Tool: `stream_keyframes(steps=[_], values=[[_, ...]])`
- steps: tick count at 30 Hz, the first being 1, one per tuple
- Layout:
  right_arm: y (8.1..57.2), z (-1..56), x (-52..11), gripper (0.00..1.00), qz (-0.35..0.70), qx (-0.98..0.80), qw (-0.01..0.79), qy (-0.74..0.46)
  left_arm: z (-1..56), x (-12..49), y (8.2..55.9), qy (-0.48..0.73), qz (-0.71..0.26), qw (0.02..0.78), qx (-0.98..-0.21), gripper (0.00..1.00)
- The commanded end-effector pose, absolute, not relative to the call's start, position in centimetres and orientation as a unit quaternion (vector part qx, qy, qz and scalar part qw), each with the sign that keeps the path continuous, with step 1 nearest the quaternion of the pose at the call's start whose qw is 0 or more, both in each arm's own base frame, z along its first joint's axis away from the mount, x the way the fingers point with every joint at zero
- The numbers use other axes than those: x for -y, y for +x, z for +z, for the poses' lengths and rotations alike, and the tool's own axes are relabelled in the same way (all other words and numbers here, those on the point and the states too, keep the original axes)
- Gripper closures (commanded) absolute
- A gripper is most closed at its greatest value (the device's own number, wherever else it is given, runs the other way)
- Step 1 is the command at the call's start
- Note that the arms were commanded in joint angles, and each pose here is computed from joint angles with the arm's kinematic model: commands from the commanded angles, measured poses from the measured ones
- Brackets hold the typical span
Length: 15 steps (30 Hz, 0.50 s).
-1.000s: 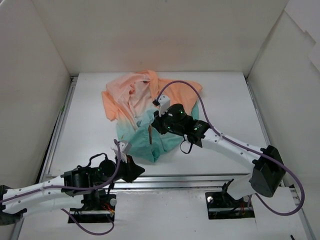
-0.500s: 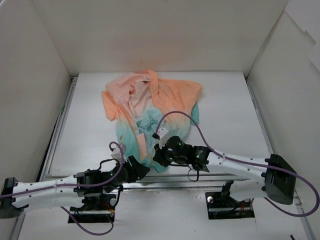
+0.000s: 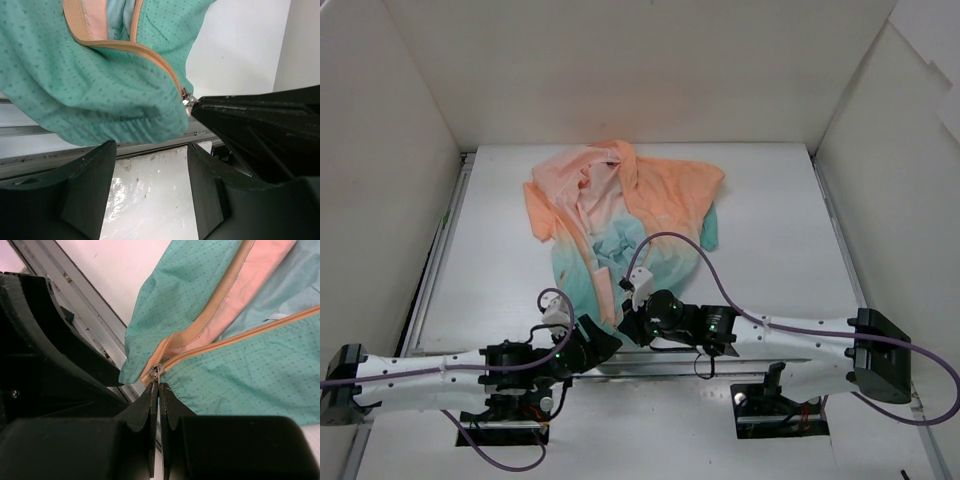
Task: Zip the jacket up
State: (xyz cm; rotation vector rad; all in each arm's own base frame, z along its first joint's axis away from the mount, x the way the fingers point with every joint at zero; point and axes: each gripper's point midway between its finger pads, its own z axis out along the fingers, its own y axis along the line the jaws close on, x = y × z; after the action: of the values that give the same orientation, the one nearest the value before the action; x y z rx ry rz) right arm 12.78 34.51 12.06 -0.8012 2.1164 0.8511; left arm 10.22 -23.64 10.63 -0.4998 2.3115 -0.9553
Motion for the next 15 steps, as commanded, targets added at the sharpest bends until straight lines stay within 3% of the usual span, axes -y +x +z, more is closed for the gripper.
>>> stream_keyframes(steps=[1,15], values=[[13.1,14.0,-35.5,1.0,0.342,-0.809,0.385,-0.283,12.8,24.6,10.6,-0.22,-0.391,0.296,-0.843,0.46],[10.8,12.0,-35.3,1.0,0.335,-0.822,0.369,-0.275,11.4,23.4,9.5,-0.247,-0.37,0.31,-0.84,0.55]])
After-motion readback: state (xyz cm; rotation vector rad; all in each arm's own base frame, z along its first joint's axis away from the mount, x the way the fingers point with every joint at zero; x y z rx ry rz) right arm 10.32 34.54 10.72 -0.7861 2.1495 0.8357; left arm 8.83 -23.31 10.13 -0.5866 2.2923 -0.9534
